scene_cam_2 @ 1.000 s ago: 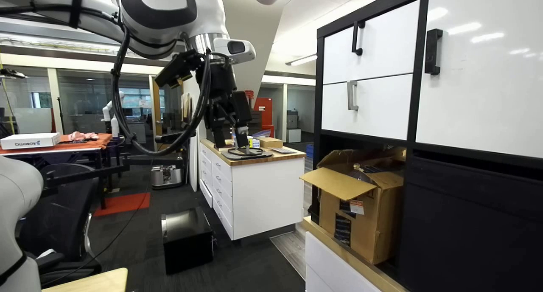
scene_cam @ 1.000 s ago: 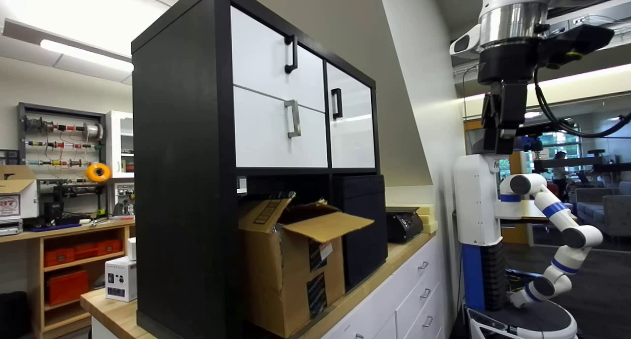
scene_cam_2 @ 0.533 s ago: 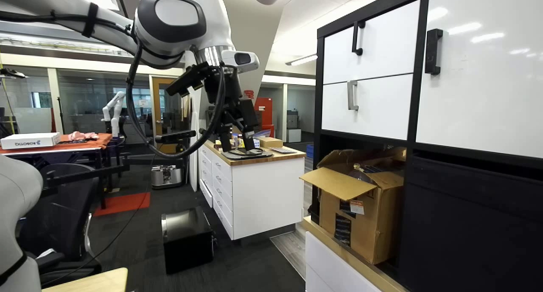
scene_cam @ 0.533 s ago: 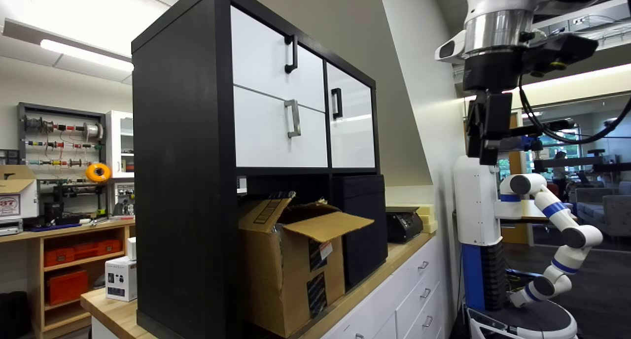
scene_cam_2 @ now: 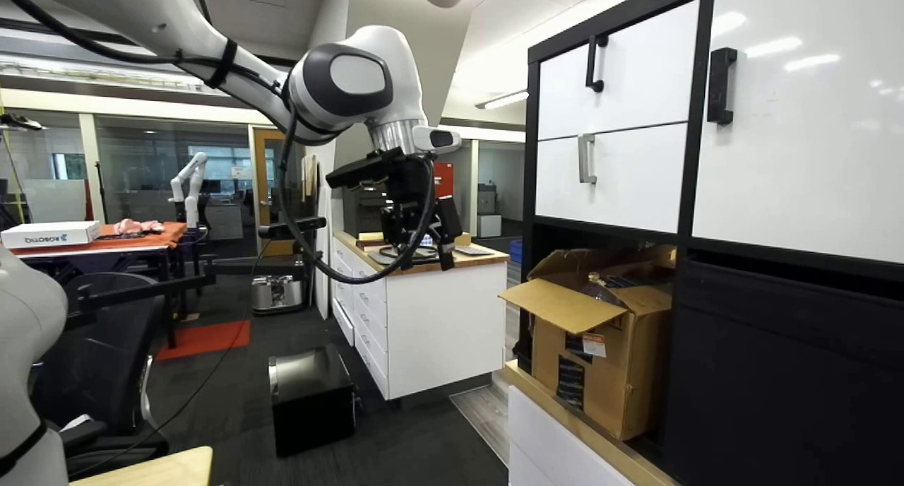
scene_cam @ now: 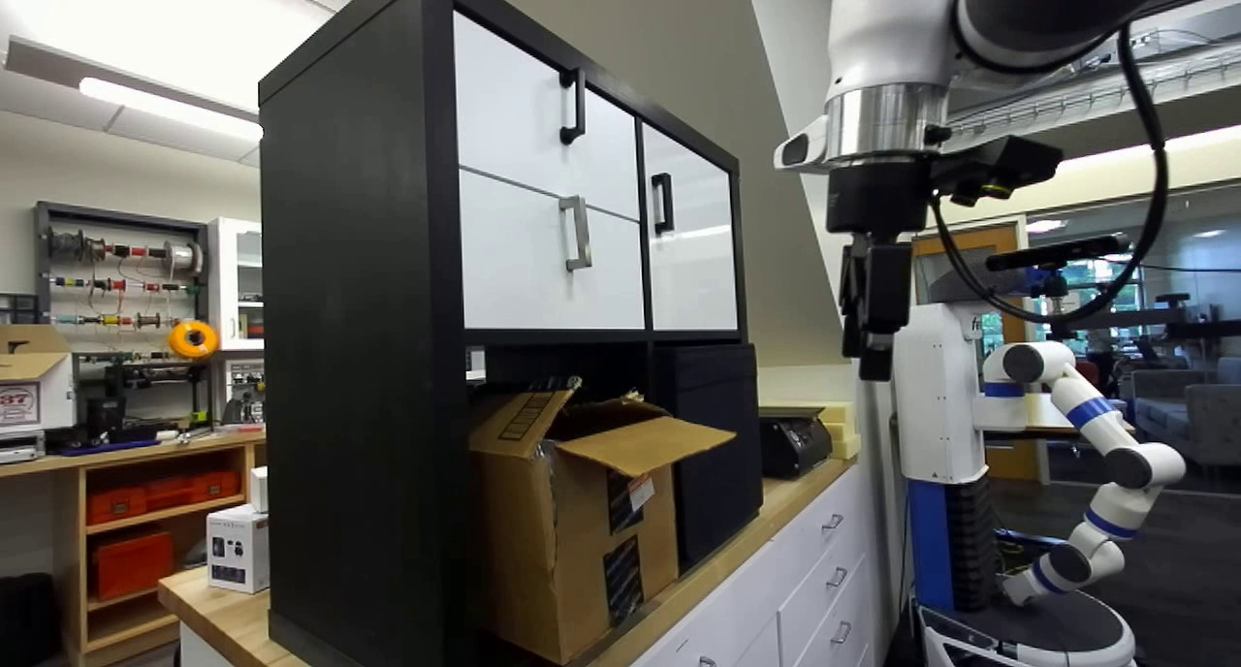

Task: Pull out the box from the shelf

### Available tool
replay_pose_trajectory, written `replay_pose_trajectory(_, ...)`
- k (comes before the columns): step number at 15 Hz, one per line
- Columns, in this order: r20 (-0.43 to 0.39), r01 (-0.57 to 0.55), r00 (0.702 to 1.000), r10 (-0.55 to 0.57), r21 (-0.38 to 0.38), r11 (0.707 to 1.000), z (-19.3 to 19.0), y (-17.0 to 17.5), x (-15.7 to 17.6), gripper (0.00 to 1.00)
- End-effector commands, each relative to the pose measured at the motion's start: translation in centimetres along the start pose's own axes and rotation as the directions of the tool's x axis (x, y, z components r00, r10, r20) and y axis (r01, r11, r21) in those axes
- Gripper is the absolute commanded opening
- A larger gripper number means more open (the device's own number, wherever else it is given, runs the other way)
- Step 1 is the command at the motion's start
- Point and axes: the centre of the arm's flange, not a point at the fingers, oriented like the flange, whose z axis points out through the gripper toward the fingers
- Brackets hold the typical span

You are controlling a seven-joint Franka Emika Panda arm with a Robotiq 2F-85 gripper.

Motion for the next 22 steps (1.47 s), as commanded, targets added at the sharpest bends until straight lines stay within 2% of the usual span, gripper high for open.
replay_pose_trajectory(1,0.001,0.033,0.999,-0.033,0.027,0.999,1.1,0.2,4.2,1.00)
replay_pose_trajectory(4,-0.039,0.094,0.995,-0.093,0.032,0.995,1.8,0.3,6.5,1.00)
replay_pose_trajectory(7,-0.103,0.193,0.976,-0.190,0.018,0.981,2.0,0.4,8.6,1.00)
replay_pose_trajectory(10,-0.151,0.304,0.942,-0.300,0.001,0.953,2.5,1.0,10.0,1.00)
replay_pose_trajectory(15,-0.204,0.458,0.868,-0.452,-0.022,0.889,4.2,2.5,11.2,1.00)
replay_pose_trajectory(16,-0.171,0.413,0.896,-0.410,-0.020,0.910,3.9,1.4,10.4,1.00)
replay_pose_trajectory(22,-0.167,0.423,0.892,-0.419,-0.016,0.906,4.5,1.3,10.5,1.00)
